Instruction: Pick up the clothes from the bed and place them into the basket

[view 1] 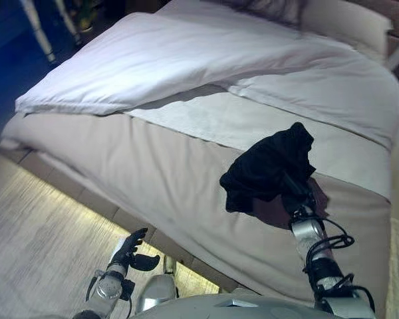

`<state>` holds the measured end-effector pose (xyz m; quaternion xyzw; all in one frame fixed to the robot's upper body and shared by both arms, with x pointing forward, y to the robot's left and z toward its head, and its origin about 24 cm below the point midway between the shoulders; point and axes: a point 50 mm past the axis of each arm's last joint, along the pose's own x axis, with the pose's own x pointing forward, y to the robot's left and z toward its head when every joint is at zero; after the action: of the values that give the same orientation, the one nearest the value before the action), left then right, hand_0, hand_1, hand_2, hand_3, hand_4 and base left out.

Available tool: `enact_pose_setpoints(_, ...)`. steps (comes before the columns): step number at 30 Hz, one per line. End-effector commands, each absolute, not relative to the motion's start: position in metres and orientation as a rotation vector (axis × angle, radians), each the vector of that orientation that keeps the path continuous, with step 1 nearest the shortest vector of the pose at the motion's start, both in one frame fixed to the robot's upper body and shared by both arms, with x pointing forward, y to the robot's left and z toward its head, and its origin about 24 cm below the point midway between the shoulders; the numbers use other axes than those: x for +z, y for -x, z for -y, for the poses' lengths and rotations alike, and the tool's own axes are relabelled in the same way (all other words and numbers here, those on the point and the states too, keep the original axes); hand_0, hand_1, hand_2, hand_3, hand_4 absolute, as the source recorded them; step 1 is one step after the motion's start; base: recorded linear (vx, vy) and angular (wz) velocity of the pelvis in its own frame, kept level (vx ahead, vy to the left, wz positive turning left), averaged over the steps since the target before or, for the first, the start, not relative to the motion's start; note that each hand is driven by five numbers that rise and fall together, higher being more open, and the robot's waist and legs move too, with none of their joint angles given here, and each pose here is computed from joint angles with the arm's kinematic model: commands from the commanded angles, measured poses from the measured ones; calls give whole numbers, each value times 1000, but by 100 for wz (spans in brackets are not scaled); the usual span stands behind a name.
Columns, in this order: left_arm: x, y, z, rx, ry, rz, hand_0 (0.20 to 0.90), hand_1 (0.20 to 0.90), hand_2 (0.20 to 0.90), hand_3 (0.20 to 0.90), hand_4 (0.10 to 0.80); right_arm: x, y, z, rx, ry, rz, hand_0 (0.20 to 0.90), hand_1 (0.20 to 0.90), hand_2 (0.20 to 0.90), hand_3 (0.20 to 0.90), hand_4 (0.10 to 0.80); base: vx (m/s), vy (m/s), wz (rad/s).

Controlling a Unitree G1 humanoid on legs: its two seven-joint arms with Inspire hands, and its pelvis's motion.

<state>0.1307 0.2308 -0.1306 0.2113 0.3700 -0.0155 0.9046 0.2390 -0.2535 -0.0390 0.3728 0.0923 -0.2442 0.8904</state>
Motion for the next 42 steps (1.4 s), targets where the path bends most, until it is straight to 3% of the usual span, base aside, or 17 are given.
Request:
enact_pose_setpoints(1, -133, -122, -228, -53, -457, -760, 900, 900, 900, 900, 800, 29, -247, 286, -493, -731, 214, 300, 300, 300, 200, 100, 19, 58, -61)
enact_pose_setpoints(5, -138, -110, -218, -84, -441, -778, 900, 900, 900, 900, 800, 46, -254, 275, -459, -734, 307, 300, 300, 300, 200, 100, -12, 135, -122)
enact_pose_setpoints(11, -133, -132, -223, -148, -494, -753, 900, 900, 900, 900, 800, 68, -251, 296, -656, -686, 445, 300, 300, 300, 200, 100, -118, 181, -106)
enact_pose_setpoints(19, -132, -128, -244, -52, -513, -798, 900, 900, 900, 900, 800, 65, -256, 299, -832, -638, 370, 300, 300, 300, 200, 100, -175, 34, -114)
enact_pose_setpoints(27, -129, -145, -234, 22, -451, -750, 900, 900, 900, 900, 800, 72, -267, 270, -814, -560, 371, 300, 300, 300, 200, 100, -183, -198, -85)
enact_pose_setpoints(34, -129, -144, -212, -76, -409, -694, 900, 900, 900, 900, 800, 71, -255, 292, -920, -471, 369, 300, 300, 300, 200, 100, -37, -75, -40)
enact_pose_setpoints(42, -137, -123, -220, -58, -433, -751, 900, 900, 900, 900, 800, 35, -241, 305, -1029, -416, 196, 300, 300, 300, 200, 100, 36, 44, 1)
